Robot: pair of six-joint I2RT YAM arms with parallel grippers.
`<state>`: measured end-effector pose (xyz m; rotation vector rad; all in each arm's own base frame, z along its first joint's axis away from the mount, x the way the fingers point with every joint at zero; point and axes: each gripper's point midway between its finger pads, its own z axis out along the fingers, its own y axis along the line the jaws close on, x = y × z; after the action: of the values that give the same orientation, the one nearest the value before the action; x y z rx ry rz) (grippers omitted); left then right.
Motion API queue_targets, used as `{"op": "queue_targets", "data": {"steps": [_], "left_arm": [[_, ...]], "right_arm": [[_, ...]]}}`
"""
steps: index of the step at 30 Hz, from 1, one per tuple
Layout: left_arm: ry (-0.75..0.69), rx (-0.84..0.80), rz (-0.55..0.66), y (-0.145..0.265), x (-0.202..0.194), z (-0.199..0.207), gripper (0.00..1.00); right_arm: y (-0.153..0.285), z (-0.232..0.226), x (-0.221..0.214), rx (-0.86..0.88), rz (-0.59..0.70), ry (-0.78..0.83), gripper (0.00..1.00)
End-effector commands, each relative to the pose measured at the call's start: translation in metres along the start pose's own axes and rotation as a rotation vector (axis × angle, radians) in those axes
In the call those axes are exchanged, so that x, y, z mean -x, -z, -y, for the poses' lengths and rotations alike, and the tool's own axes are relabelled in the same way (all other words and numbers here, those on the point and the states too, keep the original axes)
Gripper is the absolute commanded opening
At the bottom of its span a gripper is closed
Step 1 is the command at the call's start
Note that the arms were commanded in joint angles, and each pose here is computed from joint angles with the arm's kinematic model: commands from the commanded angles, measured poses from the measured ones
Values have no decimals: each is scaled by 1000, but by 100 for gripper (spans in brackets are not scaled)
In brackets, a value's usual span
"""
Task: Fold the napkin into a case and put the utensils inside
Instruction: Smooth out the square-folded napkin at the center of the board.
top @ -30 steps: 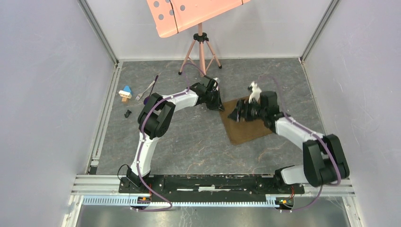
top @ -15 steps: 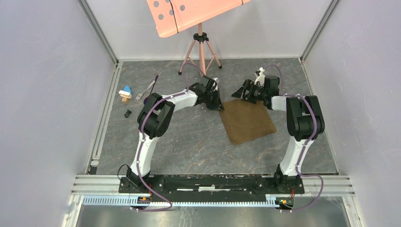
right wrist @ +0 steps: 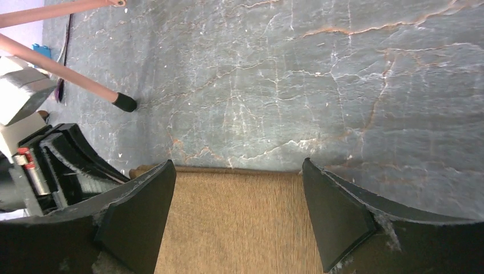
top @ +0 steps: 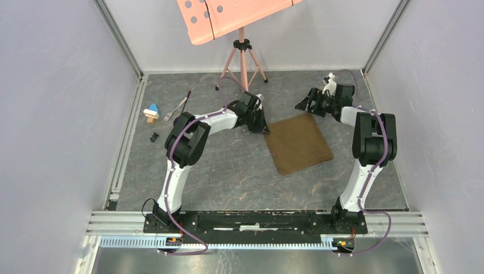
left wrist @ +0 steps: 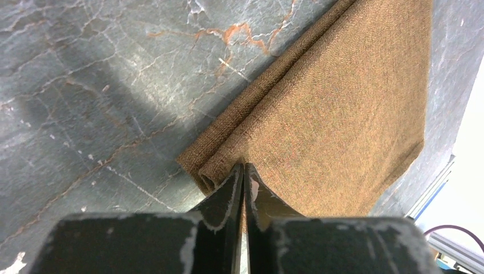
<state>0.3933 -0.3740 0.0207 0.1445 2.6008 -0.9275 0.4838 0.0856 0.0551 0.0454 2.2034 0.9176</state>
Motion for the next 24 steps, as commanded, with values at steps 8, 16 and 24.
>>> {"op": "queue_targets", "data": {"steps": [8, 16, 24], "left_arm": [[-86, -97, -64, 33, 12, 65, 29], [-87, -21, -87, 12, 16, 36, 28], [-96, 114, -103, 10, 2, -10, 26]], "right_arm": [[64, -60, 0, 32, 86, 32, 90], [82, -50, -54, -36, -1, -5, 98], [101, -26, -91, -186, -47, 13, 98]]}}
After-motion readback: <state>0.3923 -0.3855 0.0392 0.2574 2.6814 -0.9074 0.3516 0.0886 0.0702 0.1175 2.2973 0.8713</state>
